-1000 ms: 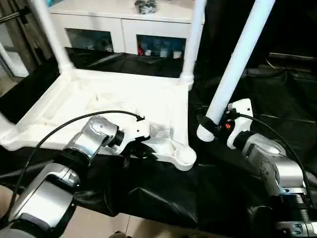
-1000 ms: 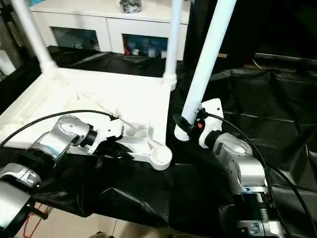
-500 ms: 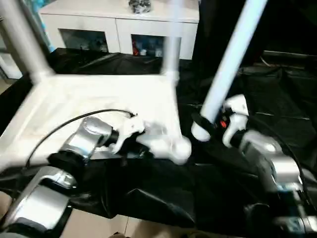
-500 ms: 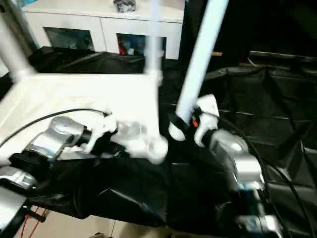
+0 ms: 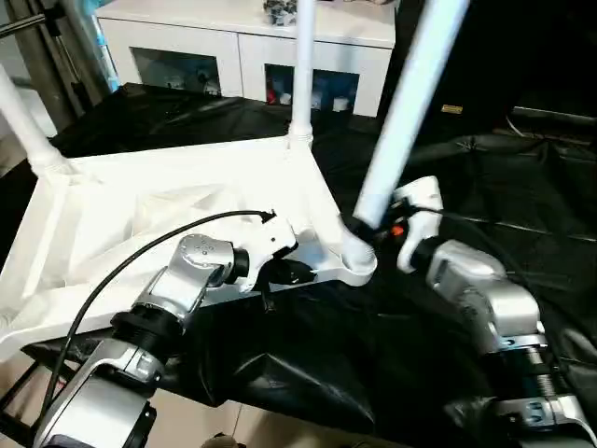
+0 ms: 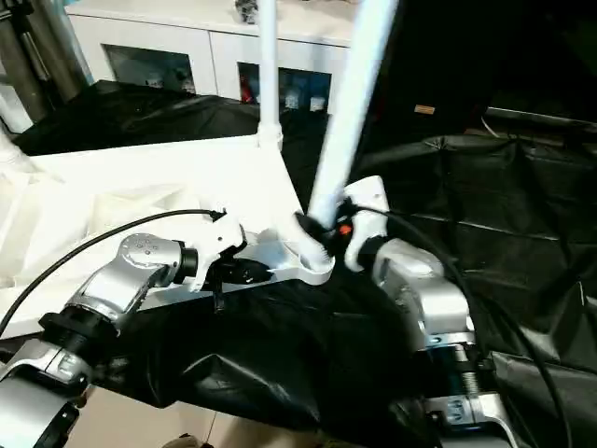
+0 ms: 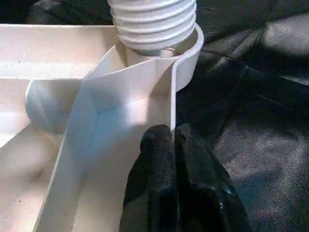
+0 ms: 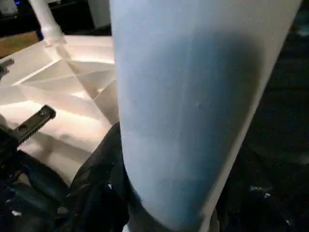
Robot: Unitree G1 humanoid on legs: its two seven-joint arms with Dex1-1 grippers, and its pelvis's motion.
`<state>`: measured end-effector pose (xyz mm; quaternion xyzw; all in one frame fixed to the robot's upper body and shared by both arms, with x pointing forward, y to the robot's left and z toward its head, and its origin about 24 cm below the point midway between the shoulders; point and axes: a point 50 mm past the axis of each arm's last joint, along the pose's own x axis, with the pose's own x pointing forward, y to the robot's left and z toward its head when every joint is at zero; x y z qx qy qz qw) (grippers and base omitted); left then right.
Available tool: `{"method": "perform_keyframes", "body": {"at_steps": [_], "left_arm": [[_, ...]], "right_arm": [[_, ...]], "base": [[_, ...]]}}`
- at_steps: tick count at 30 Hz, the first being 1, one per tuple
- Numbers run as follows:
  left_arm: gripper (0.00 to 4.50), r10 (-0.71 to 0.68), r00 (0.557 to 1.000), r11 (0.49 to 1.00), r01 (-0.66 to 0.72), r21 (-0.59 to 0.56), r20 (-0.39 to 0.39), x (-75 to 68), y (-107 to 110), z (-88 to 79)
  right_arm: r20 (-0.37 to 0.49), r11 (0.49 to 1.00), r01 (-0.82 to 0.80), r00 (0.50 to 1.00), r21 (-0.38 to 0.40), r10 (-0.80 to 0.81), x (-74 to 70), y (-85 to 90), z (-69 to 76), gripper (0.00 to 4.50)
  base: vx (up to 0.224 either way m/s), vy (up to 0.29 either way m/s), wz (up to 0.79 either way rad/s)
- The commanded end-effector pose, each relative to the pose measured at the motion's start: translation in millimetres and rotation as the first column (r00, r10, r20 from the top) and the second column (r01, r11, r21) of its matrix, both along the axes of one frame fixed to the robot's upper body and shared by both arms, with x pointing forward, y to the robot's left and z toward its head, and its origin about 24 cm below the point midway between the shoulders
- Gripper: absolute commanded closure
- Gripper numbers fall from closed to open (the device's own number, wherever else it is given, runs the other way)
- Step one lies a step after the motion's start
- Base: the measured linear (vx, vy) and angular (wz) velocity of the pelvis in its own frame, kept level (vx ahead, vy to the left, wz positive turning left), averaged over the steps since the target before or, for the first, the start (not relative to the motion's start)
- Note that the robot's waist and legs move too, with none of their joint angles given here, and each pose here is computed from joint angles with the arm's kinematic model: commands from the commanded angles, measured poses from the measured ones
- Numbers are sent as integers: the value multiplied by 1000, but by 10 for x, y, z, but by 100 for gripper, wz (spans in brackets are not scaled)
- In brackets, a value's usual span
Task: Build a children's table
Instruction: Insert table leg to table base
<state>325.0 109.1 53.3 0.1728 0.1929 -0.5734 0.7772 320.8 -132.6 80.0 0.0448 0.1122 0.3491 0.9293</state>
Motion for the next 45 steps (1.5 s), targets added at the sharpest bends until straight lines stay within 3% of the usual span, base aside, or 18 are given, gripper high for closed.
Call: {"method": "perform_keyframes", "body": {"at_steps": [1, 9, 12, 19, 30, 45], "left_arm": [[393, 22, 999, 1000, -22, 10, -31, -34, 23, -77], [384, 48, 998, 996, -45, 82, -40, -29, 205, -90], [419, 50, 996, 996, -44, 84, -72, -45, 235, -94], [450, 62, 993, 993, -51, 102, -103, -64, 249, -133], [450, 59, 994, 995, -51, 87, -87, -36, 244, -89], [450, 51, 995, 996, -45, 79, -84, -13, 254, -63]], "right_arm": [[33, 1000, -1, 999, -3, 1, 45, -3, 94, 260], [37, 1000, -11, 999, -11, 11, 66, 14, 93, 260], [38, 1000, -15, 999, -12, 16, 74, 35, 92, 260], [32, 1000, -26, 999, -14, 27, 98, 65, 77, 260], [-33, 998, -45, 999, -37, 43, 101, 61, -65, 260], [-50, 996, -69, 997, -61, 66, 41, -14, -65, 260]], "base": [[0, 0, 0], [0, 0, 0], [0, 0, 0], [0, 0, 0], [0, 0, 0], [0, 0, 0]]}}
